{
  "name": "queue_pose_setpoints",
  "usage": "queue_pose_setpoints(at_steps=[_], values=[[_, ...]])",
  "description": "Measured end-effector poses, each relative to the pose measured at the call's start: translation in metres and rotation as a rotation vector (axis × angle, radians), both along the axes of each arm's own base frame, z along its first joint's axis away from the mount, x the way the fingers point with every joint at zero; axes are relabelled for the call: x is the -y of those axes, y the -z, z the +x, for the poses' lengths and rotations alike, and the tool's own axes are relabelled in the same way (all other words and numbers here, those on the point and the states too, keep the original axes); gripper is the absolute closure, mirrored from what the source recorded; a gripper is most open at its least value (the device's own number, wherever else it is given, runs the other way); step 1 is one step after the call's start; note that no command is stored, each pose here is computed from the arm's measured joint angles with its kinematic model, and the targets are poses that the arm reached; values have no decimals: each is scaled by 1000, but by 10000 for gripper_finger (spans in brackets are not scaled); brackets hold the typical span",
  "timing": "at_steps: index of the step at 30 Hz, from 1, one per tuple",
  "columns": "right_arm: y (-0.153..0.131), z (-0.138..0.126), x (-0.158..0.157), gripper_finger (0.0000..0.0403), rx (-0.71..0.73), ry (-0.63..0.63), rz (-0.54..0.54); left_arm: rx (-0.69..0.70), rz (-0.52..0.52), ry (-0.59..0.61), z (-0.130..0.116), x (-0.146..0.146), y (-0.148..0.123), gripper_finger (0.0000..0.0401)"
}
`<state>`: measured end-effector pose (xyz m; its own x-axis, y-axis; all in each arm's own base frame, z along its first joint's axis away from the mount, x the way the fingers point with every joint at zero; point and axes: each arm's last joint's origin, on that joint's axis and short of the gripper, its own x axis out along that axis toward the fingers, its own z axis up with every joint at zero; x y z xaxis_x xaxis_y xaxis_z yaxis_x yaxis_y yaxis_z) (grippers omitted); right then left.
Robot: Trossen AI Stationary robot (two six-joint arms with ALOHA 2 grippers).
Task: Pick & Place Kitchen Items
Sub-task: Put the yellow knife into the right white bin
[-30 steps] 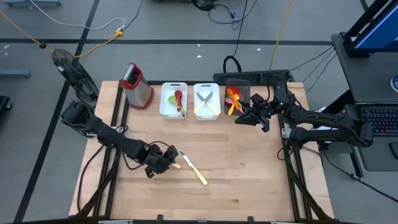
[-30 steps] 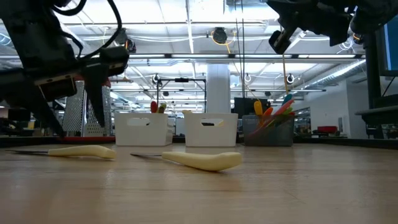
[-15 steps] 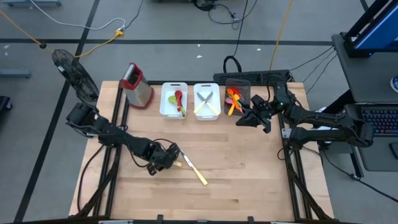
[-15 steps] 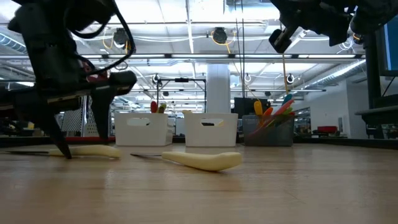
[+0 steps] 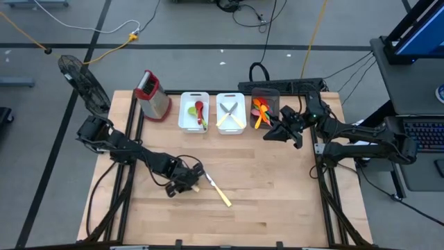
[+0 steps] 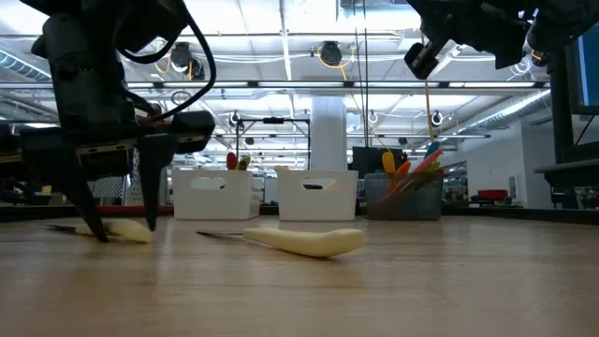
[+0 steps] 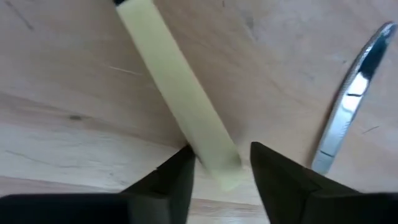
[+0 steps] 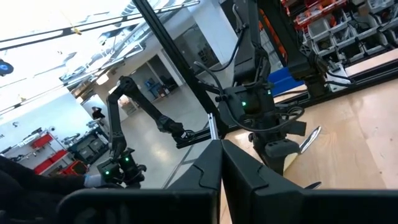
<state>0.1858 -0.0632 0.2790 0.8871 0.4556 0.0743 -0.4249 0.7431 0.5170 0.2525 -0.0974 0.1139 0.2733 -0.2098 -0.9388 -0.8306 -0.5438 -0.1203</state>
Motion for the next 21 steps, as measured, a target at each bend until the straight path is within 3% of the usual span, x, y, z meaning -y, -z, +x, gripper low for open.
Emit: queue_pose_setpoints(at_steps=[9,21], values=[[0,0,0,402,0,1,0,23,76,64,-1,-1,0,343],[0,0,0,402,1,2,0,88,138,205,-3,2,-6,345]])
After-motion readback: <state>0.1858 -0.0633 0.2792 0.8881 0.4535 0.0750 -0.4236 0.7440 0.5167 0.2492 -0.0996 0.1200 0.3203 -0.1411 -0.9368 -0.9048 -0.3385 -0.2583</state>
